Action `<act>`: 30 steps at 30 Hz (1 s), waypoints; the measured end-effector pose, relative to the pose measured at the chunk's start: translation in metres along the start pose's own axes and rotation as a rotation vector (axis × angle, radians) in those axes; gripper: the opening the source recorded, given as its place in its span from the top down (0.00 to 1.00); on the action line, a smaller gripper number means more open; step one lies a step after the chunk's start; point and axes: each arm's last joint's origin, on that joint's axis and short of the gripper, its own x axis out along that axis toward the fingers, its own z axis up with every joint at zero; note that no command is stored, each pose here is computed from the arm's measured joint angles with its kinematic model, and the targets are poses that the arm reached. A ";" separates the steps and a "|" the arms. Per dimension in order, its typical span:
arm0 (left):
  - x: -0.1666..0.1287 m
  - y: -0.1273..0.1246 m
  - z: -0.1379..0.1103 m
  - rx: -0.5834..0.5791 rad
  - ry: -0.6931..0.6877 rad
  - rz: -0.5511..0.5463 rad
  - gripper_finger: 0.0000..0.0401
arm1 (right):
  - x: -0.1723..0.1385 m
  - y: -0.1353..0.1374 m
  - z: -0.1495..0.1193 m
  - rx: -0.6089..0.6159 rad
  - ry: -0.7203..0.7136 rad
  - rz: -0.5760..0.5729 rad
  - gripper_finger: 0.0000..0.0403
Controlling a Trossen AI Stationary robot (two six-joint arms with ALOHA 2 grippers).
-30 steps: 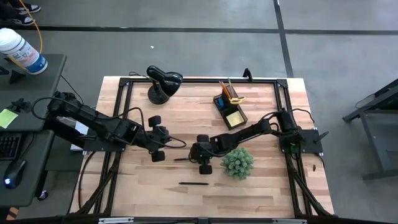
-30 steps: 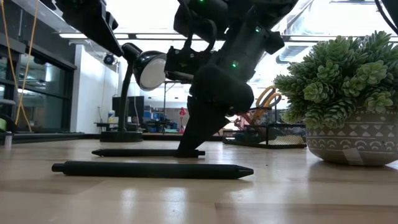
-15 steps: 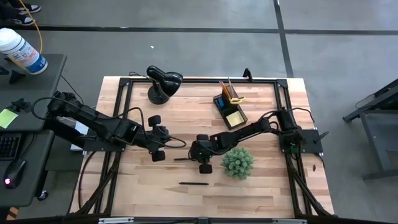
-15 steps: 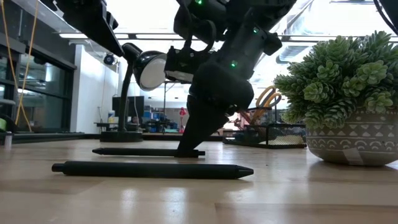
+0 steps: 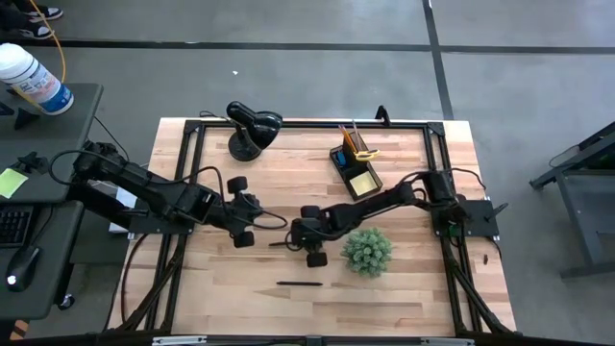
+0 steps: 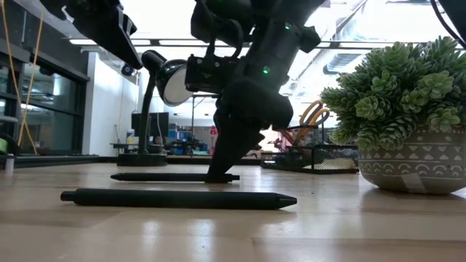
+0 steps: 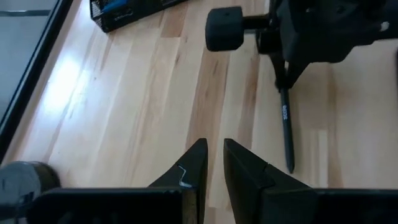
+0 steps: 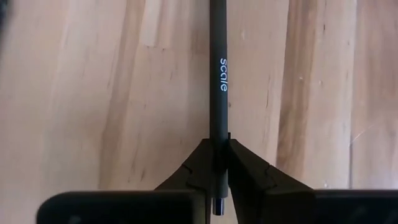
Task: Pick and place office supplies into organizer
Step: Put the top black pen into the desk organizer
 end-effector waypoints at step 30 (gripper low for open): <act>-0.001 0.005 -0.007 0.028 0.051 0.086 0.90 | -0.052 -0.008 0.029 -0.074 0.012 -0.014 1.00</act>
